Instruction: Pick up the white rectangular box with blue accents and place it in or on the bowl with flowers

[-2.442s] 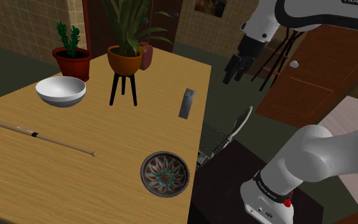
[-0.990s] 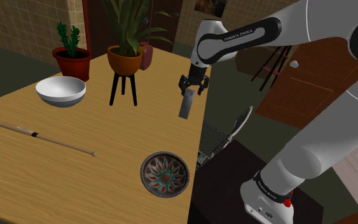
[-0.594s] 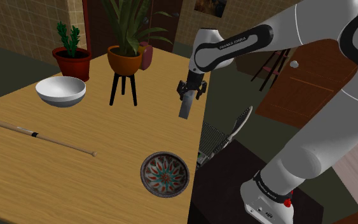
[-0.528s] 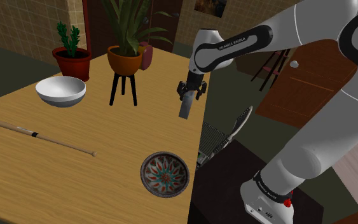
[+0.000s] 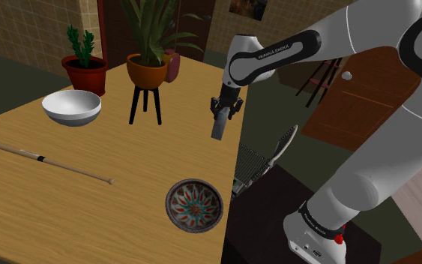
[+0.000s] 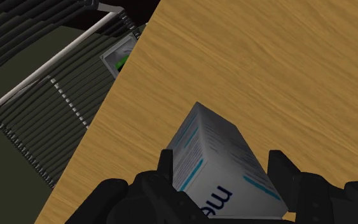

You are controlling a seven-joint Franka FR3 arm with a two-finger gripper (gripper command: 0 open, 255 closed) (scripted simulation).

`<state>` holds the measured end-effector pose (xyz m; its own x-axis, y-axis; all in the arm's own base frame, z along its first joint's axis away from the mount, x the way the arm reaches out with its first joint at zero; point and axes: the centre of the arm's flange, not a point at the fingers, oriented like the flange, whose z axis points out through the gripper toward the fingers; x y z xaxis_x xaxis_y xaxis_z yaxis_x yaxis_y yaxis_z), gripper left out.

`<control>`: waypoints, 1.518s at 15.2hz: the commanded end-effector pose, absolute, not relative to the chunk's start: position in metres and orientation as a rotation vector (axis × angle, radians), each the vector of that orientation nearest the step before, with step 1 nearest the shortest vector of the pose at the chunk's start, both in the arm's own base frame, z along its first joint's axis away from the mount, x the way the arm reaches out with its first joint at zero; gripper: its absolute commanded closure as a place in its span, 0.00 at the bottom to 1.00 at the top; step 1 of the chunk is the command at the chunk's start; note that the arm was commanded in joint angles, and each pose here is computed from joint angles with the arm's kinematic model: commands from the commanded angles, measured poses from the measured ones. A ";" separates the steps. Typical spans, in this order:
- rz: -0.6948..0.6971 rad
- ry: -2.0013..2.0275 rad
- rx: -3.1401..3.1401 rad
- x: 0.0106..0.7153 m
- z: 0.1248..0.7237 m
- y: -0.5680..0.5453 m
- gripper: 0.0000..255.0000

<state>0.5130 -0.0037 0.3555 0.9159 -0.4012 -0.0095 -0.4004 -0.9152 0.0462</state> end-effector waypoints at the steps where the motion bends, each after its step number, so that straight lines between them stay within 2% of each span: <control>1: -0.029 -0.635 3.032 0.513 0.355 -0.004 1.00; 9: -0.029 -0.635 3.032 0.513 0.355 -0.004 1.00; 23: -0.029 -0.635 3.032 0.513 0.429 -0.004 1.00</control>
